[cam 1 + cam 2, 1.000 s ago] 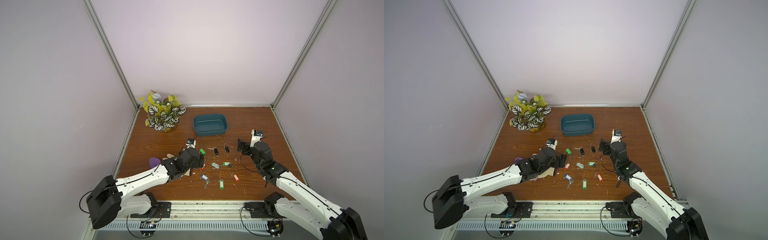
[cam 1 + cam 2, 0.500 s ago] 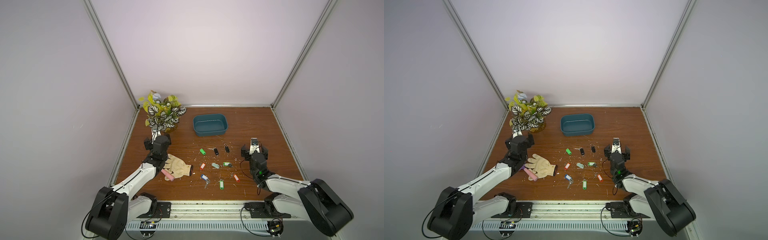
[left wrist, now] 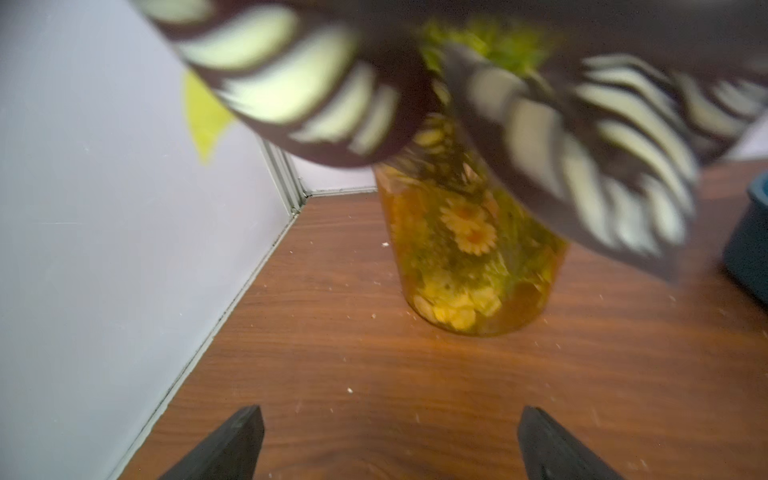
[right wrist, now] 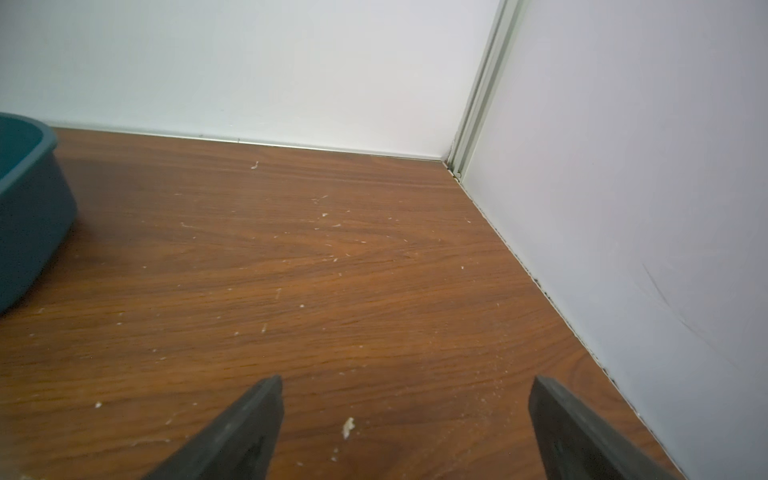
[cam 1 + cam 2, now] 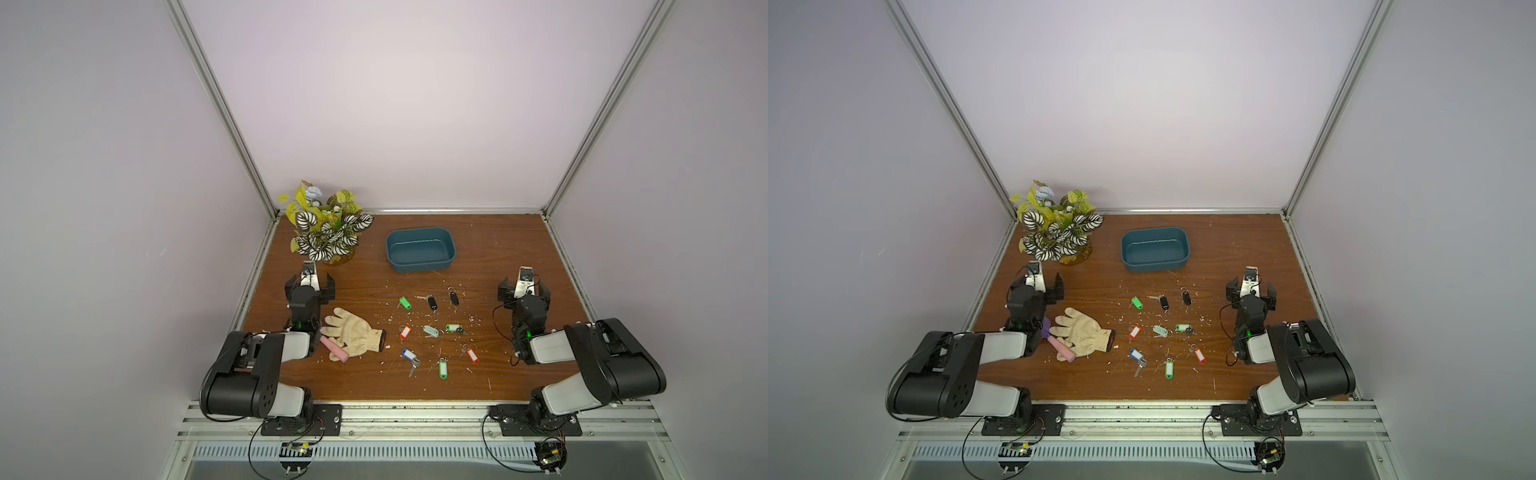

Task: Take the keys out of the storage box
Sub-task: Reset both arms

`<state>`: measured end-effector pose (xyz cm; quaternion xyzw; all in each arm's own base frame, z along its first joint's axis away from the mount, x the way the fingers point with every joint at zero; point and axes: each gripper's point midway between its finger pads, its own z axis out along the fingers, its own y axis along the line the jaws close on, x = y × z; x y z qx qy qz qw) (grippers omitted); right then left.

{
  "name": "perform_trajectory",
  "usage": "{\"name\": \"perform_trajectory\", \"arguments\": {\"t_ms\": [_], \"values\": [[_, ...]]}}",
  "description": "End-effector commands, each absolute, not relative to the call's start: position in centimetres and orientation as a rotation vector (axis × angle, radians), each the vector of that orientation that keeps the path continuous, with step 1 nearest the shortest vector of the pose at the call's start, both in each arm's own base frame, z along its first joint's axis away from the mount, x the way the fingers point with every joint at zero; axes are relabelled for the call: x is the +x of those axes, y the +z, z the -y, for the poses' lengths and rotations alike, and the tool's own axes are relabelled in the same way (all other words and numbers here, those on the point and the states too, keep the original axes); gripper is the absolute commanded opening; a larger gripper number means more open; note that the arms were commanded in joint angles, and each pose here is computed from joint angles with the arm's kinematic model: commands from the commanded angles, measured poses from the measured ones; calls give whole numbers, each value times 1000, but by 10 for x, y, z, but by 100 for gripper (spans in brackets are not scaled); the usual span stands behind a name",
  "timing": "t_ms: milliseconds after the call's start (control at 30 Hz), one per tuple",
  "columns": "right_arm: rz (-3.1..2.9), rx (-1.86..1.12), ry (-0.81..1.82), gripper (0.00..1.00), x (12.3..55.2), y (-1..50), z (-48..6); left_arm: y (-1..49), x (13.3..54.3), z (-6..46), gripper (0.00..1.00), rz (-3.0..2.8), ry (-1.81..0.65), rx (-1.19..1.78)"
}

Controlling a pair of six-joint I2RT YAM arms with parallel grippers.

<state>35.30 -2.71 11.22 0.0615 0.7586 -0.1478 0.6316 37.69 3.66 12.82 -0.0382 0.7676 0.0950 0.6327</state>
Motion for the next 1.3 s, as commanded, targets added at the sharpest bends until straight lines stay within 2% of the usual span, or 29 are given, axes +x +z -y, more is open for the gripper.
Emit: {"name": "perform_trajectory", "arguments": {"t_ms": [0,133,333,1267], "values": [[-1598,64,-118,99,357,137,1,130,376,-6,100,-1690,-43,68],[-1671,-8,-97,99,364,128,-10,129,365,5,100,-1644,-59,121],[-1682,66,-113,100,372,125,2,125,370,-4,100,-1669,-34,70],[-1675,70,-111,100,371,127,3,125,370,-4,100,-1670,-20,67]]}}
